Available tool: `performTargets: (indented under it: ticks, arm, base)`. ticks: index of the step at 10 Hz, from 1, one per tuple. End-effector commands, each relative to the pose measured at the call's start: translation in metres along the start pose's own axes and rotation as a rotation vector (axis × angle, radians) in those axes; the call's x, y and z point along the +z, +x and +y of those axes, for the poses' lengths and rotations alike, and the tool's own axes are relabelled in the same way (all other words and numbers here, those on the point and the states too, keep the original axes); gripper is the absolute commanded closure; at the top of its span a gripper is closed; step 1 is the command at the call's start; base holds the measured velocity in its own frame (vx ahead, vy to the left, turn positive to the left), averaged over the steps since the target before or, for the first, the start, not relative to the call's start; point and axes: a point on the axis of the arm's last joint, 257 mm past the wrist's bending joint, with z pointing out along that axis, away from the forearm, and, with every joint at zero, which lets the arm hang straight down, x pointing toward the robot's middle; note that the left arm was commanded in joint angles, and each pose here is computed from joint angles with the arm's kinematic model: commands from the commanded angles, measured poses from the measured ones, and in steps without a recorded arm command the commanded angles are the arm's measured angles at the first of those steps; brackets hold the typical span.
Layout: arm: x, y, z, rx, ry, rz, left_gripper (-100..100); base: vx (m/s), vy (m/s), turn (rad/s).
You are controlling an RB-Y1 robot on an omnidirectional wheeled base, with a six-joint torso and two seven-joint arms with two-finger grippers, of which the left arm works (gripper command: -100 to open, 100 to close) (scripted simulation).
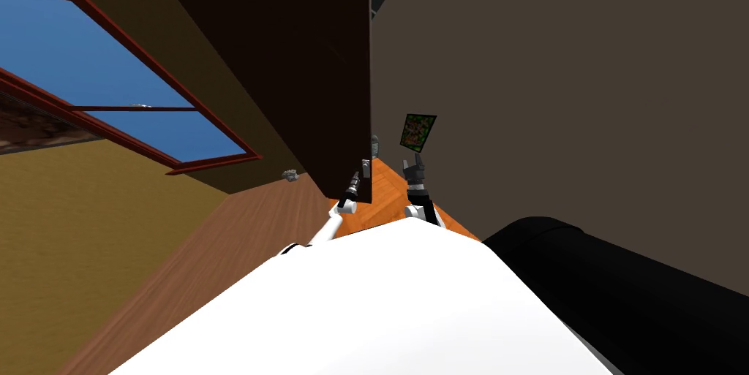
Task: Push the door open
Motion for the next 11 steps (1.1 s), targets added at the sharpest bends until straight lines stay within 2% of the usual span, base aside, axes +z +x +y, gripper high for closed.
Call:
performTargets:
  ticks: [1,3,4,6,7,8,11]
  arm:
    - [-0.0009,-0.018,0.003,0.029,-0.006,-0.014,-100]
    - [-0.0001,-0.024,0.003,0.037,-0.007,-0.021,-100]
    - [0.0018,-0.021,0.001,0.028,-0.005,-0.021,-100]
    - [0.0063,-0.002,-0.005,-0.006,0.003,-0.012,-100]
    - [0.0043,-0.008,-0.003,0.005,0.001,-0.015,-100]
    - [0.0043,-0.008,-0.003,0.005,0.001,-0.015,100]
    - [0.0043,-0.008,-0.003,0.005,0.001,-0.015,100]
  base:
    - [0.182,-0.085,-0.02]
    - [0.238,-0.119,-0.018]
    - [0.27,-0.126,-0.026]
    - [0.239,-0.122,-0.02]
    - [0.084,-0.046,0.003]
    - [0.0,0.0,0.0]
    - [-0.03,0.016,-0.006]
